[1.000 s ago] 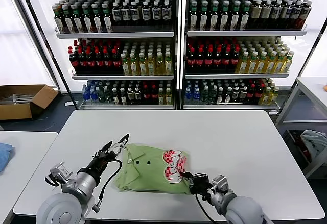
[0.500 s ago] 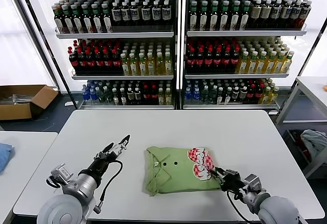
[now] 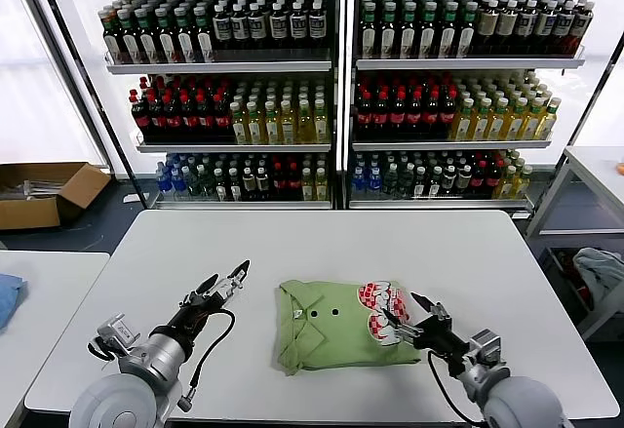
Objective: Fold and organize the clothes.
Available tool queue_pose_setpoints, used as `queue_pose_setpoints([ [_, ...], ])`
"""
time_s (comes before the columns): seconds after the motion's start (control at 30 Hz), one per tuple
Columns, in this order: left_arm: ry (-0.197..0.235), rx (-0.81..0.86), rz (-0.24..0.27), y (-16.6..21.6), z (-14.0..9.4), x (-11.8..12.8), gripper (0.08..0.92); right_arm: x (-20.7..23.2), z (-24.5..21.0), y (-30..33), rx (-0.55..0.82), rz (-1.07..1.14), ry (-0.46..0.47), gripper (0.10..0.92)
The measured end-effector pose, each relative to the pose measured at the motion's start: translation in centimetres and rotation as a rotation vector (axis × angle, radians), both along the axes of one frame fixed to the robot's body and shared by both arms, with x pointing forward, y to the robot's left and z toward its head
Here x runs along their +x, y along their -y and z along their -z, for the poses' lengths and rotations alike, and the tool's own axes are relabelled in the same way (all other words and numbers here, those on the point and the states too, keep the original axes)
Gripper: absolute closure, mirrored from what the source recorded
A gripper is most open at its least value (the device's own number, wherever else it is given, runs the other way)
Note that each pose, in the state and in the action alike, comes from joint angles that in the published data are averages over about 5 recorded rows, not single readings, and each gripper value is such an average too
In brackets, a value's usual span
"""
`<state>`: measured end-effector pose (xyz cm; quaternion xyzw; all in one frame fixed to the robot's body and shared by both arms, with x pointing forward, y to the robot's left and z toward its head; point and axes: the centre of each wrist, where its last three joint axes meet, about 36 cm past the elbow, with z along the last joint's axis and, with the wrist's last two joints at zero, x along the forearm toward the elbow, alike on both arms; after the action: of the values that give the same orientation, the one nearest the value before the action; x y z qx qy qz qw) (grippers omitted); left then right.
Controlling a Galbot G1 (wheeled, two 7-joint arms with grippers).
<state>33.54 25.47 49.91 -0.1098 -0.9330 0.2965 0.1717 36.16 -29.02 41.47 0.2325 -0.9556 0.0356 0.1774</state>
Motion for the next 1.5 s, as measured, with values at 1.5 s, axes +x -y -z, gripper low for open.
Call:
queue_pose_setpoints([
  [1.5, 0.016, 0.043, 0.016, -1.0, 1.2, 0.1, 0.177, 3.1, 1.6, -11.7, -0.009, 0.005, -0.006, 0.2],
])
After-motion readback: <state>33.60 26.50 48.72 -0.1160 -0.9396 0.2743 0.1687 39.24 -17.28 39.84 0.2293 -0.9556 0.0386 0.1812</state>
